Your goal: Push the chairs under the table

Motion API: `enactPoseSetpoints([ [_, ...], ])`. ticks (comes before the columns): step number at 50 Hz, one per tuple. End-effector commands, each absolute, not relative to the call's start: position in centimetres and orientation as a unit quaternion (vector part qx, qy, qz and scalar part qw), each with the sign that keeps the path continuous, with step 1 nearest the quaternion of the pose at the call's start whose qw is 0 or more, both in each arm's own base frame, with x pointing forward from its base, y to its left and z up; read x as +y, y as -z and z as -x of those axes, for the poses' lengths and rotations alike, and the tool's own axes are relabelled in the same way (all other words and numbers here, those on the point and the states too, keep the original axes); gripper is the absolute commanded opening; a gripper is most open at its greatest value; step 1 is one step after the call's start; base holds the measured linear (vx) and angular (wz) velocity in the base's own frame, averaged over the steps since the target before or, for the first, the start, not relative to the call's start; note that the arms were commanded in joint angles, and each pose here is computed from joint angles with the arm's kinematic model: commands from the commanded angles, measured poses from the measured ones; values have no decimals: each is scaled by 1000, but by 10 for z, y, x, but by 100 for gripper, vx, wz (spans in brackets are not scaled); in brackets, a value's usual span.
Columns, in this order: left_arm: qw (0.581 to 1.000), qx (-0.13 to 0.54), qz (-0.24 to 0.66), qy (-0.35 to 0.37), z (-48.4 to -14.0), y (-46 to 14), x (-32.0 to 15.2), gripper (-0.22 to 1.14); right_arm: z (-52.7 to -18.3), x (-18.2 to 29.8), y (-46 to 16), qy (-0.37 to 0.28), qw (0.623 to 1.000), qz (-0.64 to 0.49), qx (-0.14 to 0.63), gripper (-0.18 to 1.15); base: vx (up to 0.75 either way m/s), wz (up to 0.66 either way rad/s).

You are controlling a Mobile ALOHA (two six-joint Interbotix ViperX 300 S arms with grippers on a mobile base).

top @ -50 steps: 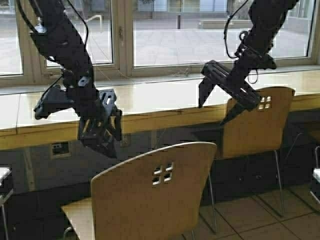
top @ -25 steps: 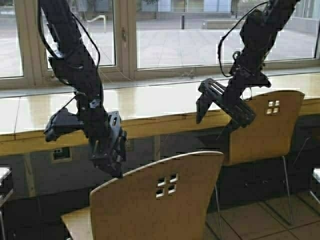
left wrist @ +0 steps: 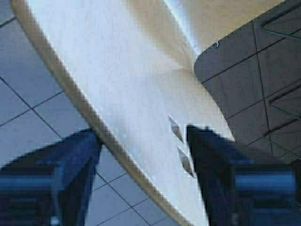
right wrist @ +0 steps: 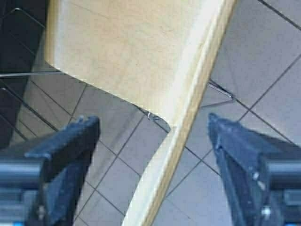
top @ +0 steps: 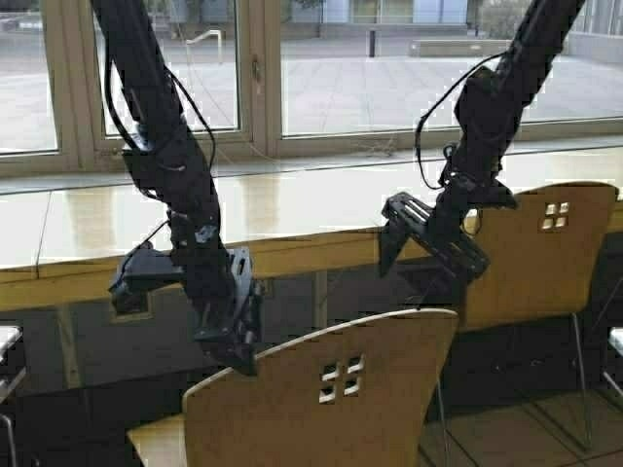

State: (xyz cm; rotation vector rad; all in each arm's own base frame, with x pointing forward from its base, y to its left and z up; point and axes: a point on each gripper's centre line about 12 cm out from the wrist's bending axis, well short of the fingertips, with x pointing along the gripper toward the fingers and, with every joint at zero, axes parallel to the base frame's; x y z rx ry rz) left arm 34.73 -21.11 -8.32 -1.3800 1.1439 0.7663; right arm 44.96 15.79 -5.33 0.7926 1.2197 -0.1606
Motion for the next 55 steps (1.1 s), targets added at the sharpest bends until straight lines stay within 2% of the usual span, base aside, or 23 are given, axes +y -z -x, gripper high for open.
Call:
enactPoseSetpoints([
  [1,560,485,593,-316,-357,85,-219,89,-454,161,60,74,741,-367,558,100,7,3],
  [24,556,491,587,-324,-369,131,-227,88,-457,165,131,84,713,-363,594,99,3,1],
  [30,556,493,583,-328,-368,139,-226,77,-457,166,140,84,710,-361,599,94,1,0],
  [35,555,493,583,-332,-367,142,-225,52,-459,167,142,82,709,-361,600,79,1,1],
  [41,546,488,589,-340,-366,145,-224,14,-460,168,144,80,709,-362,600,43,1,1],
  [44,538,485,595,-348,-365,146,-223,0,-460,169,144,79,705,-364,604,26,0,0],
  [46,535,483,598,-351,-365,145,-223,-3,-459,169,145,78,703,-363,607,16,0,0],
  [49,532,480,601,-354,-366,145,-220,-1,-460,170,144,76,701,-363,608,6,1,1],
  [55,529,475,604,-360,-369,146,-213,3,-458,170,145,76,698,-363,612,4,2,2],
])
